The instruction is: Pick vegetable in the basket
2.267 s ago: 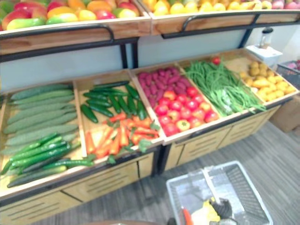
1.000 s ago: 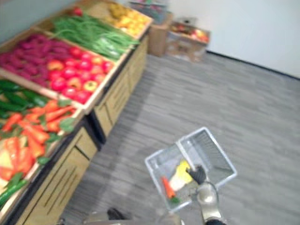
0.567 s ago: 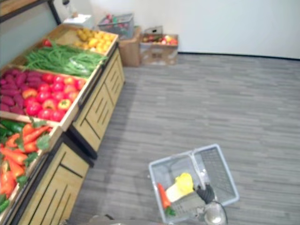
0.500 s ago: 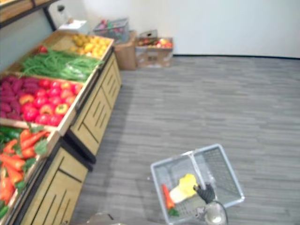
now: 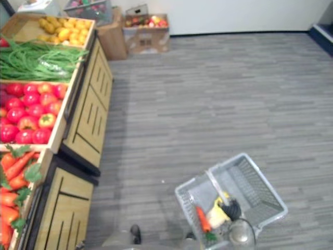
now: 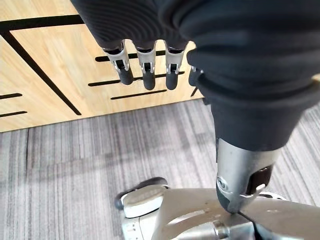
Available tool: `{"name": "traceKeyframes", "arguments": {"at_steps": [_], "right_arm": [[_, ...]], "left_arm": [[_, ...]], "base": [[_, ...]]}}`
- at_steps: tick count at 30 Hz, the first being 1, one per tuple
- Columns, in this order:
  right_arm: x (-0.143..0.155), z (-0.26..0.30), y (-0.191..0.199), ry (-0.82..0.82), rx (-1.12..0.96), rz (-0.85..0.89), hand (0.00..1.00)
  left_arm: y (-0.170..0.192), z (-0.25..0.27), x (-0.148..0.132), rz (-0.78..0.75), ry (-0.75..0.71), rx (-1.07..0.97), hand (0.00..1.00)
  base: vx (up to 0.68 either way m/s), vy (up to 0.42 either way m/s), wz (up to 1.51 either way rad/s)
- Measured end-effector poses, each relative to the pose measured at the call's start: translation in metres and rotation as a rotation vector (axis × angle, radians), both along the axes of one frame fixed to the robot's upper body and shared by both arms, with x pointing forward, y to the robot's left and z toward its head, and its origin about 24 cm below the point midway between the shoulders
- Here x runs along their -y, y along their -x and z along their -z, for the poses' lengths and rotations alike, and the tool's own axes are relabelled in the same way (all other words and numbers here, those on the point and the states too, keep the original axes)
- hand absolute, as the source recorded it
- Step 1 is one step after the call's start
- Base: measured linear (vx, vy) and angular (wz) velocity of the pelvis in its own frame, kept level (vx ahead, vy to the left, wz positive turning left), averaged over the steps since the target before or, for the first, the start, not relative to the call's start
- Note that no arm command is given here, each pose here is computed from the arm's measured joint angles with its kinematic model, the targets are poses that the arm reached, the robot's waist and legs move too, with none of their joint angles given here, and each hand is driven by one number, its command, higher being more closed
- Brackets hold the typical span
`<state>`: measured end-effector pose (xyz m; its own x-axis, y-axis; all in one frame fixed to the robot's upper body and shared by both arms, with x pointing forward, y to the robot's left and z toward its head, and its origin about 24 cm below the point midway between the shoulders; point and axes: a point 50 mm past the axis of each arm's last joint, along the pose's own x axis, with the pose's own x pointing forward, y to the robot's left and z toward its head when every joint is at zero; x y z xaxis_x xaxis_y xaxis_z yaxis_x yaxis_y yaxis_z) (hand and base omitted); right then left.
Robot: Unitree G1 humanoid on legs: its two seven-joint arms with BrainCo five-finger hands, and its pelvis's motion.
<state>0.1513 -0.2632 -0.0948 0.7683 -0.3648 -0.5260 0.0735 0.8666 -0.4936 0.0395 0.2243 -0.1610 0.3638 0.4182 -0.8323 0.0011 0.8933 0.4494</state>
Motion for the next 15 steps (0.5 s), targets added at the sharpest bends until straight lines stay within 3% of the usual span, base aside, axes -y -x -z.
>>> {"name": "traceKeyframes", "arguments": {"at_steps": [10, 15], "right_arm": [[-0.007, -0.002, -0.013, 0.016, 0.008, -0.049, 1.00], [-0.017, 0.004, -0.002, -0.011, 0.000, -0.023, 1.00]], "left_arm": [[0.004, 0.000, -0.002, -0.003, -0.002, -0.014, 0.00], [0.015, -0.002, -0.014, -0.001, -0.019, -0.043, 0.00]], "base": [[-0.02, 0.070, -0.26], [0.04, 0.098, 0.17]]}}
